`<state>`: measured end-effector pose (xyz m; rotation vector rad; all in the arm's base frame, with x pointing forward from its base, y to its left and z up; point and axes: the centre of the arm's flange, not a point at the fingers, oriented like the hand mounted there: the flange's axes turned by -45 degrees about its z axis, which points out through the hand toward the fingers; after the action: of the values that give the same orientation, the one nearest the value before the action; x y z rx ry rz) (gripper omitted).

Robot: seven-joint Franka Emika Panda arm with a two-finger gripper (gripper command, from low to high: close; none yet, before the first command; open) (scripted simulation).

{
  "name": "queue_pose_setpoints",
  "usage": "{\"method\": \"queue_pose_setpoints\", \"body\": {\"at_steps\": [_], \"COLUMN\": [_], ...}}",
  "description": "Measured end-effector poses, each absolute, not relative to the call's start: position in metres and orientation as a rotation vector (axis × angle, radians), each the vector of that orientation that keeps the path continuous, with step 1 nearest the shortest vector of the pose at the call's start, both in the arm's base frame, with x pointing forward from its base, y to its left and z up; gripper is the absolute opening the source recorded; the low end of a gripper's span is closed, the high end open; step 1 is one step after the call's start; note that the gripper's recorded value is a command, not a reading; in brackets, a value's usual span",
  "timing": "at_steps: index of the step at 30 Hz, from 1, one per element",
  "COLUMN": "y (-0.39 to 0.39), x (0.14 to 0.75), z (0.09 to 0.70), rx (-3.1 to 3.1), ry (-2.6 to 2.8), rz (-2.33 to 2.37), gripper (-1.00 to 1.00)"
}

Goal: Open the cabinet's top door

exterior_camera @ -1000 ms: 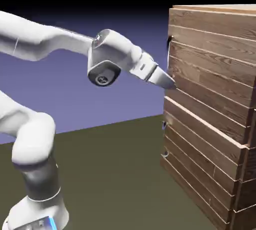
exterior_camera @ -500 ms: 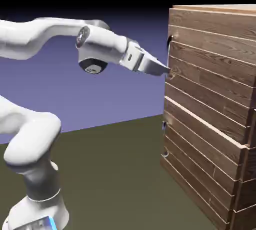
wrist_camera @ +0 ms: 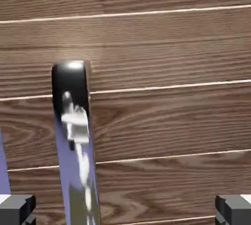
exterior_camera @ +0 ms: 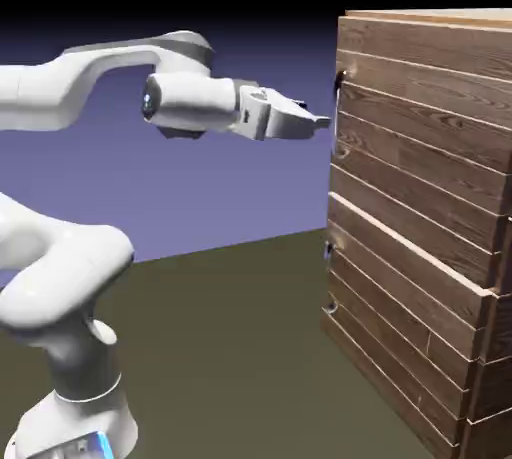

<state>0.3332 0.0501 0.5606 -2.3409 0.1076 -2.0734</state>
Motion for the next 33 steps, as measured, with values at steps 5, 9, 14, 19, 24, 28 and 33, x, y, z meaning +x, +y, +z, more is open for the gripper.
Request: {"method": "queue_pose_setpoints", "body": {"at_steps": [5,9,14,19,24,28,33], "y": [0.065,0.073,0.072,0.064,0.041,0.021,-0.004], "x": [0.343,0.352,0.392,0.383,0.336,0.303,0.272], "z": [0.547,0.534,0.534,0.534,0.534,0.534,0.534], "rx": [-2.283,-2.244,-2.245,-2.218,-2.149,-2.097,-2.038], "ry": [0.075,0.051,0.05,-0.006,-0.15,-0.248,-0.348], "rz": [-2.174,-2.244,-2.245,-2.219,-2.149,-2.097,-2.038], "gripper": [0.0,0.0,0.0,-1.0,-1.0,-1.0,-1.0]}}
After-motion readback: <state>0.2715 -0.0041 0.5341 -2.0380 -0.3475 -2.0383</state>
